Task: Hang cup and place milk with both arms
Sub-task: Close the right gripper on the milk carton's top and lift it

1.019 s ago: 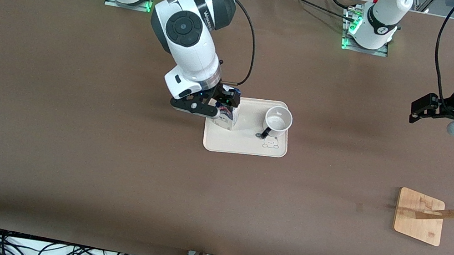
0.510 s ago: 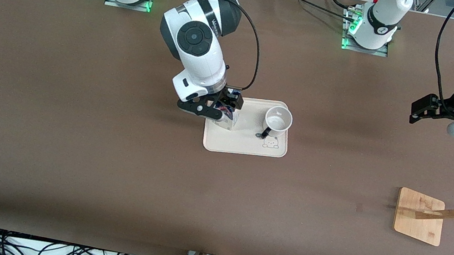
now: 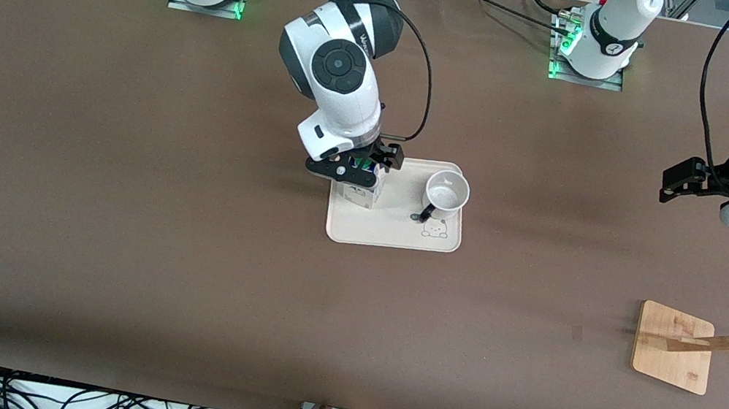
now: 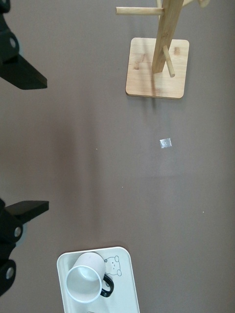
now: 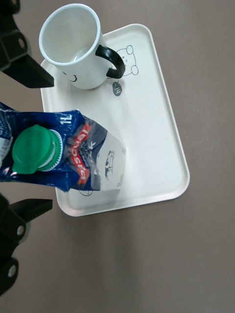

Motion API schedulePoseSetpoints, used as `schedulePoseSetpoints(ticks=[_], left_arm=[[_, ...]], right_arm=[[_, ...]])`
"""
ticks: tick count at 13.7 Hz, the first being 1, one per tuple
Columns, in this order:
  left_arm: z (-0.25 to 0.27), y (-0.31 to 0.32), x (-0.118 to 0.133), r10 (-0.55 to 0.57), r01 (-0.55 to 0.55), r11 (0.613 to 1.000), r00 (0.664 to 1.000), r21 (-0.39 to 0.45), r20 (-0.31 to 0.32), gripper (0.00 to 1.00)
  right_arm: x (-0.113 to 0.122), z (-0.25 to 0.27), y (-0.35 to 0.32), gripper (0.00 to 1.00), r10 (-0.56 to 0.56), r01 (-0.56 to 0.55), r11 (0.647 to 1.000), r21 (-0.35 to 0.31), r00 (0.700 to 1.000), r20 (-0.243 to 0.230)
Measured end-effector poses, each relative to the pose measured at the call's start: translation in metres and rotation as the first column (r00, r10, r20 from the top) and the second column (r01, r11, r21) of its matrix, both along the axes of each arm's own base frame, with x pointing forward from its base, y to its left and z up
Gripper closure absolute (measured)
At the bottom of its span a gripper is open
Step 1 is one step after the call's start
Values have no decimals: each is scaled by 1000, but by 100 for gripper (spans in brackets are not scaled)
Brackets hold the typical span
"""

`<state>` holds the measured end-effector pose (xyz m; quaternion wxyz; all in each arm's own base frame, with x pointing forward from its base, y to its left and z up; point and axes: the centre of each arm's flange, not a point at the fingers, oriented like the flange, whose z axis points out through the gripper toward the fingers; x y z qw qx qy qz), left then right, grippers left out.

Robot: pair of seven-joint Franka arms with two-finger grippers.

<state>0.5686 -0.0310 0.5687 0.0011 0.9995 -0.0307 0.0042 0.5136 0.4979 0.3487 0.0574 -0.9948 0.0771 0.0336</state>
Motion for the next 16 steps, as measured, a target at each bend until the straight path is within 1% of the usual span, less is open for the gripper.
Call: schedulePoseSetpoints(ticks=[4, 11, 14, 15, 16], left_arm=[[12, 14, 4, 26, -26, 1000, 999, -2, 26, 0], [13, 16, 8, 28, -28, 1000, 999, -2, 27, 0], [15, 17, 6, 17, -17, 1000, 1000, -1, 12, 0], [15, 17, 5, 7, -7, 1000, 1000, 0, 8, 0], [16, 18, 5, 2, -2, 1000, 1000, 0, 6, 0]], right_arm=[[0, -1, -1, 0, -3, 3, 1000, -5, 1000, -5], [-5, -17, -2, 0, 1, -2, 1000, -28, 1000, -31], [-7, -17, -1, 3, -1, 0, 1000, -29, 999, -32], [-10, -17, 2, 11, -3, 2, 1000, -30, 999, -33], [-14, -17, 6, 24, -7, 6, 1000, -31, 999, -34]])
